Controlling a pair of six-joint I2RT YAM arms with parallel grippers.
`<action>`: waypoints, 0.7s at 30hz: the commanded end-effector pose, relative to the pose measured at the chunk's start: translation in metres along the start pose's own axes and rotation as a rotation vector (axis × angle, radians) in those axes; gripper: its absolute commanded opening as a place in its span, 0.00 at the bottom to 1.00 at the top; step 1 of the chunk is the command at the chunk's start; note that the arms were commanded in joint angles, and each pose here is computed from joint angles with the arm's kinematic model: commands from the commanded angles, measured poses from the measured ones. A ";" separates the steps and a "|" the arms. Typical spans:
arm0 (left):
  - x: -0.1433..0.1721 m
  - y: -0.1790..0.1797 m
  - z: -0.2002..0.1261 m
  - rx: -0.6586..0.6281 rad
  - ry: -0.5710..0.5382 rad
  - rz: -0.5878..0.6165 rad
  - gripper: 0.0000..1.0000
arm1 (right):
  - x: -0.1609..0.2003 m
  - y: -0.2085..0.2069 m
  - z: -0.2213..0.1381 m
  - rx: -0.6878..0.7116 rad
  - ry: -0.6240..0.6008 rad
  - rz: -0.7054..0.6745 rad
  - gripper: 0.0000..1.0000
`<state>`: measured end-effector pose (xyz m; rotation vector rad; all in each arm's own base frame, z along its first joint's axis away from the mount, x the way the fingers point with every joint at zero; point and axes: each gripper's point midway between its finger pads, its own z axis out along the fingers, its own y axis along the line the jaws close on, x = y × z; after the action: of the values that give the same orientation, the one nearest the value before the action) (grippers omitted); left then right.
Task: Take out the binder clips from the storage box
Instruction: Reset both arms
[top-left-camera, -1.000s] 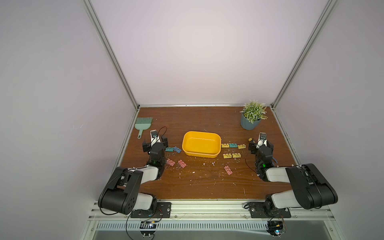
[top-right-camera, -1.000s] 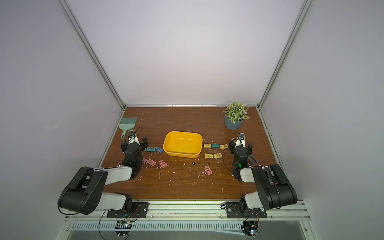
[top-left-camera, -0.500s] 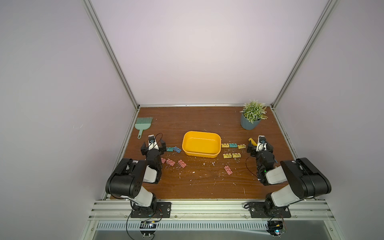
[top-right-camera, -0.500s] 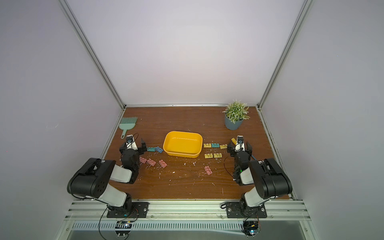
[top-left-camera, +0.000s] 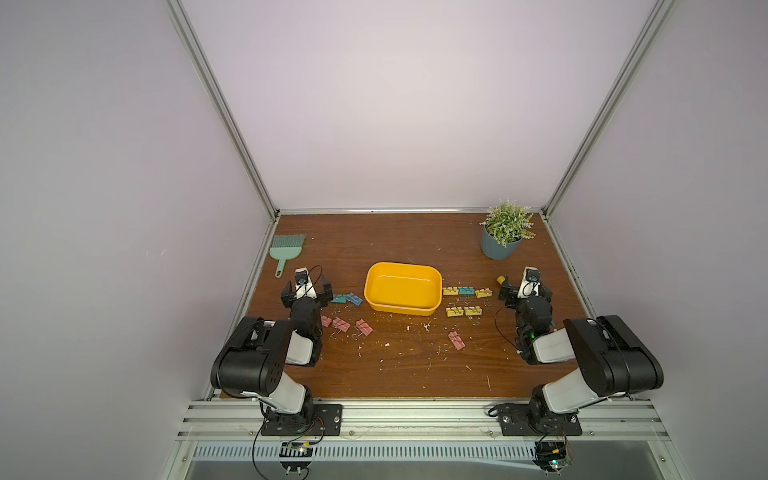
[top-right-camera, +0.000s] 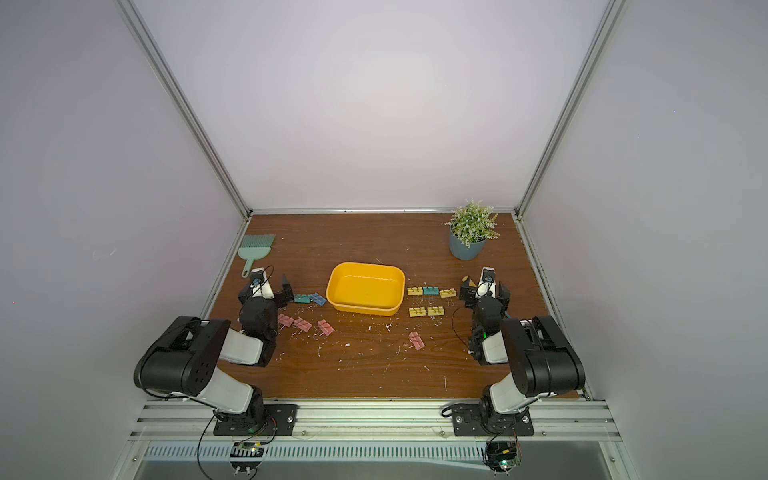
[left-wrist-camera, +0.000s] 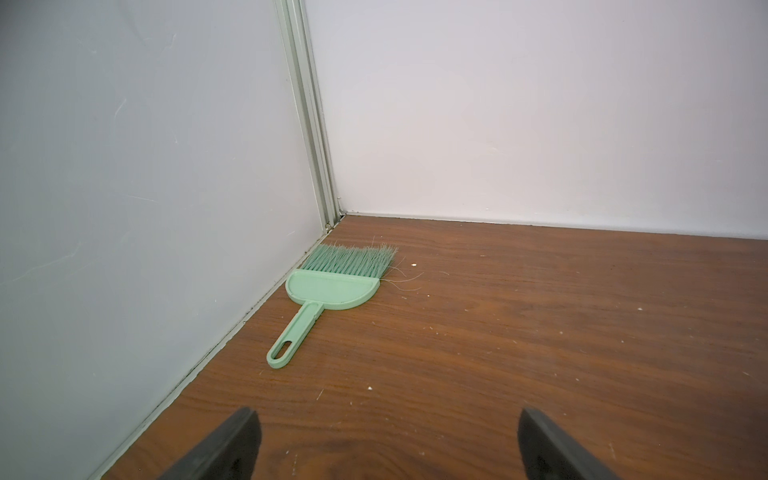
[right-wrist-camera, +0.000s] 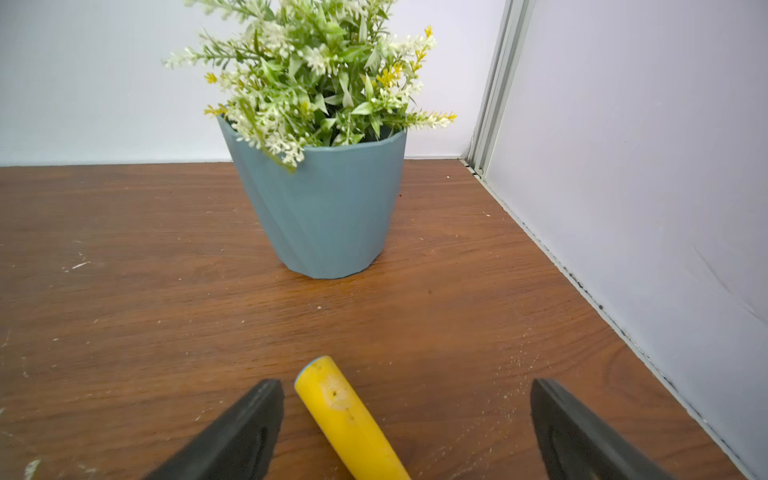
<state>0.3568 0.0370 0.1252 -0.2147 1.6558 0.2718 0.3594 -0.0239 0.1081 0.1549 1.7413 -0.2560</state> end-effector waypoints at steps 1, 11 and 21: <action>-0.005 0.002 0.004 -0.005 -0.020 -0.010 0.99 | -0.018 0.001 0.003 -0.006 -0.053 0.037 0.99; -0.007 -0.016 -0.001 0.111 -0.034 0.037 0.99 | -0.019 0.001 0.002 -0.006 -0.056 0.039 0.99; -0.013 0.011 -0.018 0.060 -0.103 -0.076 0.99 | -0.019 0.001 0.001 -0.006 -0.058 0.036 0.99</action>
<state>0.3379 0.0343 0.1266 -0.1647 1.6135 0.1883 0.3590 -0.0240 0.1062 0.1579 1.7485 -0.2534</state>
